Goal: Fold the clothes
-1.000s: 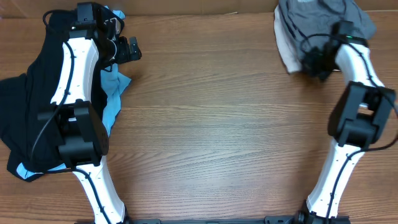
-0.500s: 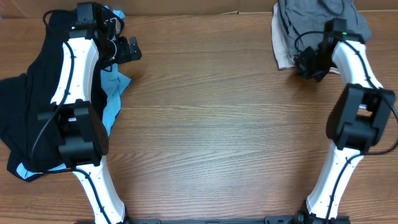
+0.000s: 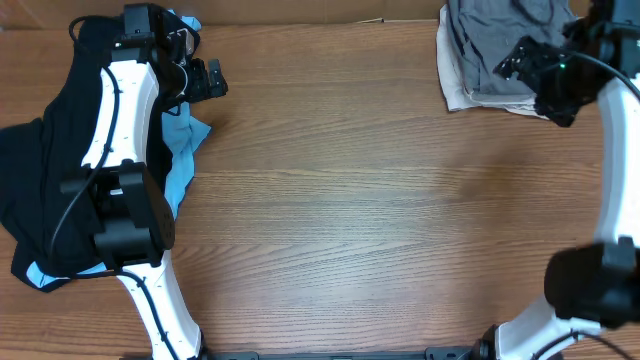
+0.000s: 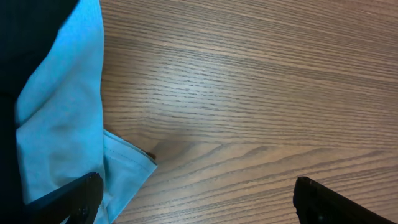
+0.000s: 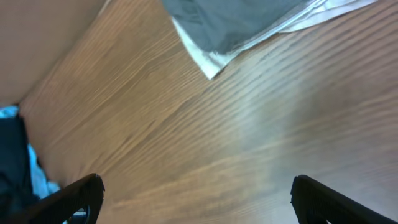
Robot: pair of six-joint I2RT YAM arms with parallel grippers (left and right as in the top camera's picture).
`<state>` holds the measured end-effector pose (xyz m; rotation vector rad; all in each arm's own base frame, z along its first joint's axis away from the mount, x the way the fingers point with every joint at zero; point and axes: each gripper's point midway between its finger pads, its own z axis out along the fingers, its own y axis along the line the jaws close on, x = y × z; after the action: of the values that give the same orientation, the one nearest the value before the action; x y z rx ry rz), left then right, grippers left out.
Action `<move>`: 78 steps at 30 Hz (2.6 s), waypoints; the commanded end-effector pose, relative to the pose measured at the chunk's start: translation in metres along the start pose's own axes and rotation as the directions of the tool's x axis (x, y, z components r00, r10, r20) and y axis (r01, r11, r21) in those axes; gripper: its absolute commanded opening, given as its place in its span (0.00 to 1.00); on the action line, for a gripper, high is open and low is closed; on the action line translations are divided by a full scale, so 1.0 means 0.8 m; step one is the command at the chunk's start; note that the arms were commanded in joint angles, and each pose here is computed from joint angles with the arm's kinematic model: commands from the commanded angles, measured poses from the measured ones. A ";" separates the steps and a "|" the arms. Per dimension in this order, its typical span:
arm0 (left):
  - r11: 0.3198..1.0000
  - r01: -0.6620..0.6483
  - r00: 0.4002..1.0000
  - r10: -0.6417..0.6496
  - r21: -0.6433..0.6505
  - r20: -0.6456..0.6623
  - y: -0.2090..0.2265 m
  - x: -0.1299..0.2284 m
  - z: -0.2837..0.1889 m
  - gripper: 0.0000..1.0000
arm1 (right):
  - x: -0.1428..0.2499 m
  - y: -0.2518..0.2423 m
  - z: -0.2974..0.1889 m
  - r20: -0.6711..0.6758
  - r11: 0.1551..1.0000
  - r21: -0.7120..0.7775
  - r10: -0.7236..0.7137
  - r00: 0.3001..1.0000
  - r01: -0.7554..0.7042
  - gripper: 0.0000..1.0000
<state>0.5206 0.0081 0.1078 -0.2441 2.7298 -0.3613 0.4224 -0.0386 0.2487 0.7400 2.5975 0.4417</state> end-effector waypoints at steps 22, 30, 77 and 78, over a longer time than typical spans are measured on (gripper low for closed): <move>1.000 0.004 1.000 -0.004 -0.003 0.000 -0.002 0.000 0.000 1.00 | 0.087 0.047 -0.144 0.079 0.936 -0.186 -0.288 0.954 0.298 1.00; 1.000 0.004 1.000 -0.004 -0.003 0.001 -0.002 0.000 0.000 1.00 | 0.074 0.069 -0.164 0.250 0.833 -0.094 -0.510 0.823 0.545 1.00; 1.000 0.005 1.000 -0.005 -0.003 0.001 -0.002 0.000 0.000 1.00 | 0.232 -0.039 -0.058 0.931 0.766 -0.065 -0.185 0.315 0.639 1.00; 1.000 0.005 1.000 -0.005 -0.003 0.001 -0.002 0.000 0.000 1.00 | 0.232 -0.039 -0.060 0.934 0.764 -0.064 -0.180 0.308 0.642 1.00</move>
<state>0.5204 0.0078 0.1075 -0.2432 2.7313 -0.3571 0.2439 0.0337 0.2237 -0.0186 1.4593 0.3072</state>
